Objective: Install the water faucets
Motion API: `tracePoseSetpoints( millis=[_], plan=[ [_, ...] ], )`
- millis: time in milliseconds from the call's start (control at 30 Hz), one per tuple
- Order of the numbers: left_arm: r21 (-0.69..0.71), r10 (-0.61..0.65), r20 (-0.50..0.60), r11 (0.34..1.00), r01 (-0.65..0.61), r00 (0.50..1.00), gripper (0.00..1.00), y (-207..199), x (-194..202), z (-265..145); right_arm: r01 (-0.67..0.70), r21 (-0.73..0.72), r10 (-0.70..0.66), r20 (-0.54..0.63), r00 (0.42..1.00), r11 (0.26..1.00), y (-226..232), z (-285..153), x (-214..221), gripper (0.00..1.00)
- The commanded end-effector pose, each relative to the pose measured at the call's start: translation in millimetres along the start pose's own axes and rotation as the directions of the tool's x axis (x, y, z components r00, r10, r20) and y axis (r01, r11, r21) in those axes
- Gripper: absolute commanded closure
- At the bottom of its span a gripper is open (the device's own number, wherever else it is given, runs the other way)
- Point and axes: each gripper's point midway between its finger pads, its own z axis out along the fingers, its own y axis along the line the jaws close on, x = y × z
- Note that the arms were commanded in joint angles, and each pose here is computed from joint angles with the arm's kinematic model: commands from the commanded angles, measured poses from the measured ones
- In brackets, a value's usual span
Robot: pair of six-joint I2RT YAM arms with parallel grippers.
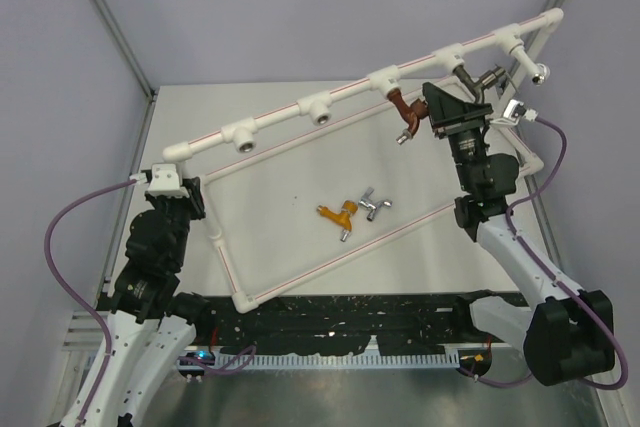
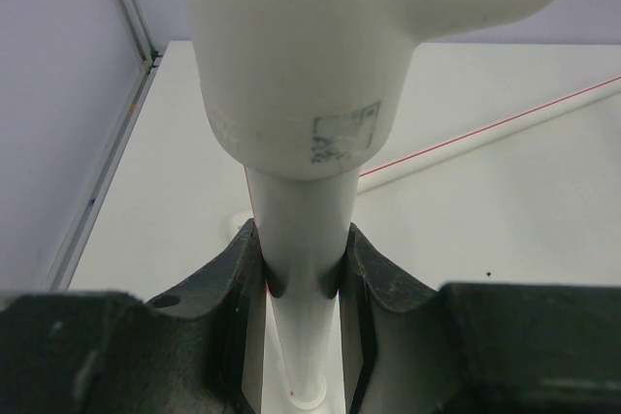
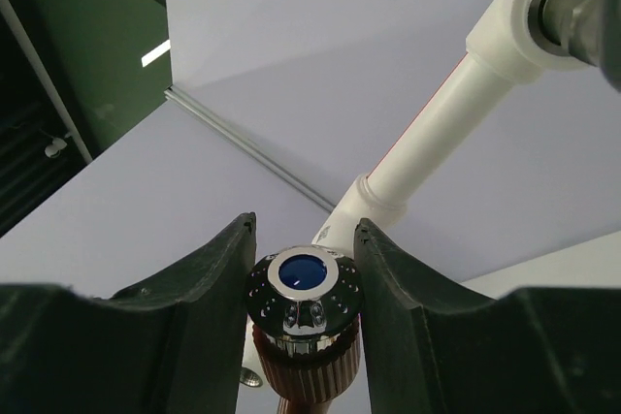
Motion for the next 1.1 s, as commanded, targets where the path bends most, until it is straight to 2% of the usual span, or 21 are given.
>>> tracePoseSetpoints(
  millis=[0,67,133,167,200,233,400,533,667,867,967,1067],
  plan=[
    [0.044,0.042,-0.050,0.998,-0.039,0.998,1.00,-8.3,15.6,3.7,-0.086,0.120,0.084,0.018,0.996,0.989,-25.2,-8.4,1.3,0.75],
    [0.042,0.041,-0.049,0.998,-0.039,0.998,1.00,-7.9,15.3,3.5,0.015,0.109,-0.016,0.014,1.000,0.994,-12.8,-10.4,-5.8,0.66],
    [0.044,0.039,-0.046,0.998,-0.037,0.998,1.00,-8.3,14.3,3.5,0.099,0.103,-0.102,0.016,0.995,0.990,-5.5,-12.6,-10.7,0.52],
    [0.044,0.041,-0.049,0.998,-0.039,0.998,1.00,-8.2,15.3,3.5,0.161,0.104,-0.164,0.012,0.986,0.981,-4.7,-13.6,-13.5,0.50],
    [0.042,0.039,-0.047,0.998,-0.037,0.998,1.00,-8.0,14.6,3.4,0.192,0.127,-0.200,0.046,0.979,0.973,-3.7,-16.5,-22.8,0.34],
    [0.039,0.040,-0.046,0.999,-0.038,0.998,1.00,-7.2,14.3,3.3,0.267,0.133,-0.275,0.048,0.960,0.955,-3.5,-18.5,-27.0,0.06],
    [0.029,0.041,-0.041,0.999,-0.040,0.998,1.00,-5.4,12.3,3.8,0.514,0.137,-0.520,0.004,0.854,0.847,7.6,-35.6,-37.1,0.05],
    [0.025,0.036,-0.047,0.999,-0.035,0.998,1.00,-6.3,12.4,6.8,0.711,0.147,-0.704,-0.105,0.703,0.688,0.8,-58.6,-39.2,0.05],
    [0.027,0.015,-0.060,1.000,-0.014,0.998,1.00,-9.7,9.6,11.9,0.796,0.153,-0.758,-0.244,0.604,0.585,-22.4,-97.4,-30.4,0.05],
    [0.008,-0.015,-0.075,1.000,0.016,0.997,1.00,-10.7,1.1,28.2,0.842,0.207,-0.740,-0.404,0.538,0.499,-76.4,-169.2,-15.3,0.05],
    [-0.007,-0.026,-0.079,1.000,0.026,0.997,1.00,-10.0,-8.3,43.6,0.855,0.241,-0.738,-0.431,0.519,0.460,-87.7,-195.7,-17.9,0.05],
    [-0.028,-0.036,-0.068,0.999,0.034,0.997,1.00,-6.7,-22.4,59.3,0.849,0.318,-0.735,-0.429,0.526,0.422,-98.5,-211.0,-28.1,0.05]
  ],
)
